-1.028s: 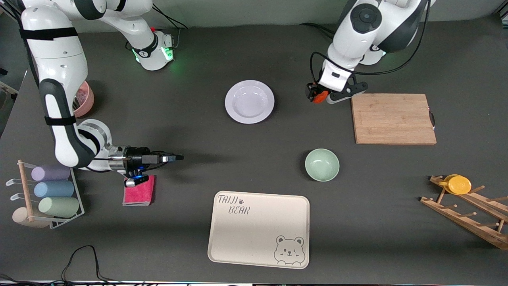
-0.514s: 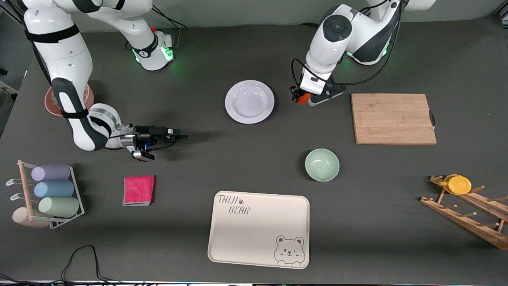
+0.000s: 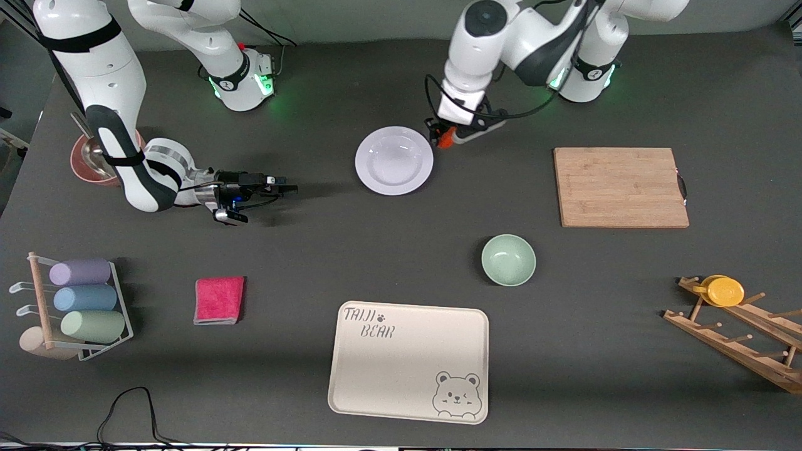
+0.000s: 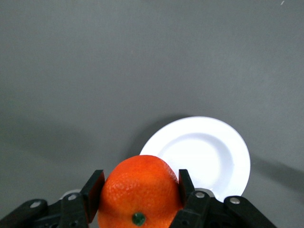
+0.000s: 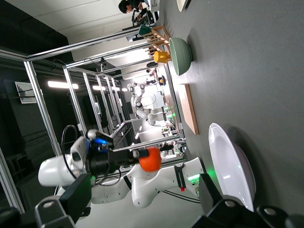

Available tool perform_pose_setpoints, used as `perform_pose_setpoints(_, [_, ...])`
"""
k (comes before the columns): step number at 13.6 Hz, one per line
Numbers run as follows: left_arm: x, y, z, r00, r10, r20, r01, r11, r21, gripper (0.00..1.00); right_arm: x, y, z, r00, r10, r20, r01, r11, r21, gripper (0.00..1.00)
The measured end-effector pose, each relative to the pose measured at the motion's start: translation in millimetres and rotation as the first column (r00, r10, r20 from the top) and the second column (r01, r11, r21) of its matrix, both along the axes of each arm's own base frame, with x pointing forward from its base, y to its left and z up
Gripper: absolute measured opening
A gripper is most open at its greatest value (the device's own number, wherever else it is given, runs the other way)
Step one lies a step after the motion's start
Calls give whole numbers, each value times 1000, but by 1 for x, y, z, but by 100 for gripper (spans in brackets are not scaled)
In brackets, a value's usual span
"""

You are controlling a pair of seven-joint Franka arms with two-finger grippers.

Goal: Place orange and plate with both arms
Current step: 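Carry the orange over the white plate and lower it with the left gripper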

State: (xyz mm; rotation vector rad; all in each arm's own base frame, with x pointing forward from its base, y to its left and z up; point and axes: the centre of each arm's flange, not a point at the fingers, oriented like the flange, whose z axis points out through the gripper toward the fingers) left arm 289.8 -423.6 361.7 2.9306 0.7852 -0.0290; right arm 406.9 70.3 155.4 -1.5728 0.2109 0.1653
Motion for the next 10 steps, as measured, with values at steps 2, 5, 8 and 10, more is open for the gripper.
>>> perform_pose_setpoints(2, [-18, -20, -18, 999, 29, 22, -30, 998, 46, 68, -1, 0, -1, 1000, -1, -2, 1, 1000, -3, 100])
perform_pose_setpoints(5, [-13, -59, -45, 992, 115, 52, -119, 990, 73, 68, 0, -2, -3, 1000, -7, -2, 7, 1000, -23, 100])
perform_pose_setpoints(8, [-5, -106, -75, 984, 166, 59, -171, 981, 88, 68, 0, -4, -5, 1000, -12, -3, 12, 999, -41, 100])
perform_pose_setpoints(10, [-2, -124, -99, 982, 174, 67, -180, 978, 109, 68, -1, -6, -8, 1000, -17, 6, 17, 998, -68, 100])
